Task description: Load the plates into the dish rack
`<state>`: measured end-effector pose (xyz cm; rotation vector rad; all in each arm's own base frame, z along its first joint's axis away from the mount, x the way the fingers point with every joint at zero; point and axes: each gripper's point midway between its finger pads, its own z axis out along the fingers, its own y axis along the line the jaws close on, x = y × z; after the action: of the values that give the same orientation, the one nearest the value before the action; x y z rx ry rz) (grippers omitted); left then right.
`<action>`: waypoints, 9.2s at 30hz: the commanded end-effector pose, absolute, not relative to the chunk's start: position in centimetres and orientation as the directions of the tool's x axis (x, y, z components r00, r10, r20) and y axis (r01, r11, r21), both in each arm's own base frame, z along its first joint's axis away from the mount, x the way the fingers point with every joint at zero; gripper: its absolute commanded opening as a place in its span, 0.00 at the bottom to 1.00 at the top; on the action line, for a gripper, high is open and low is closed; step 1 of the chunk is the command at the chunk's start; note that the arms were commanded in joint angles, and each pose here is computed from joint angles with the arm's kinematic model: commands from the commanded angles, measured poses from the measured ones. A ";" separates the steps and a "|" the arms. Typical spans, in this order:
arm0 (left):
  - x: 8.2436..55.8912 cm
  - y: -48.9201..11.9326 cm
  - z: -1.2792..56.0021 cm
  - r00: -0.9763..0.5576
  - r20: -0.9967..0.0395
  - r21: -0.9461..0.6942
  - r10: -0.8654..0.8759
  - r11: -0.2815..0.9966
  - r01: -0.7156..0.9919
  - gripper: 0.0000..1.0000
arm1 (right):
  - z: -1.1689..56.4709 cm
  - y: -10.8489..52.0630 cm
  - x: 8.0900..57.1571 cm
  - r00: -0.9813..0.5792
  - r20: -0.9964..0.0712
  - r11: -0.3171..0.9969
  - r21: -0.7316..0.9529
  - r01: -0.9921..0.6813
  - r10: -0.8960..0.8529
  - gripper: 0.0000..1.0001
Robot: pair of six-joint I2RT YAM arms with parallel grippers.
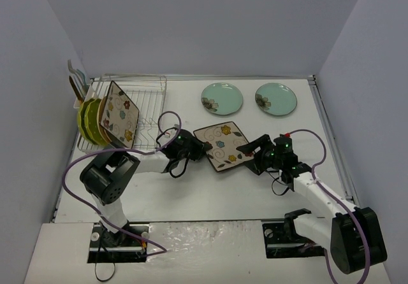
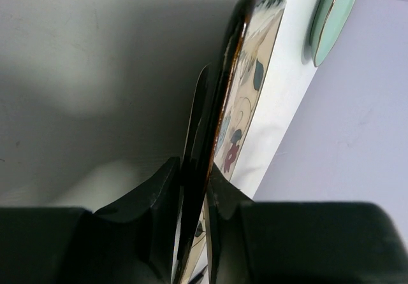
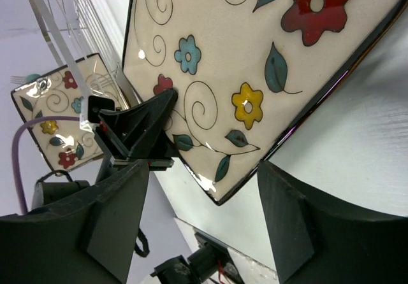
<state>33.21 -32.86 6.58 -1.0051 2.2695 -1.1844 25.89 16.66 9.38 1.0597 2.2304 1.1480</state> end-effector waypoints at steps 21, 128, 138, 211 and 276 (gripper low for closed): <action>35.4 -32.8 31.2 -0.589 -0.502 -0.853 -0.633 0.475 0.217 0.00 | 20.5 13.5 29.6 -0.605 -0.483 0.649 0.757 0.074 0.633 0.77; 40.9 -0.3 37.3 -0.602 -0.794 0.164 0.090 0.984 -0.069 0.00 | 18.3 9.6 34.0 -0.654 -0.526 0.732 0.678 0.064 0.544 0.83; 41.2 -0.4 35.7 -0.647 -0.759 0.162 0.075 0.984 -0.077 0.00 | 18.0 9.6 33.9 -0.660 -0.523 0.733 0.677 0.063 0.539 0.83; 42.9 2.1 27.7 -0.794 -0.607 0.172 0.033 0.981 -0.091 0.51 | 16.8 7.9 35.2 -0.624 -0.532 0.738 0.666 0.110 0.573 0.83; 29.2 -4.1 29.8 -0.566 -0.800 -0.240 -0.200 0.971 -0.004 0.97 | 2.0 -7.0 50.9 -0.029 -0.292 0.270 0.838 0.474 0.956 0.00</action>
<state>28.76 -3.08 27.84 -0.1430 2.2254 -0.1945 51.50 -6.07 1.56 1.3584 1.6578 0.7065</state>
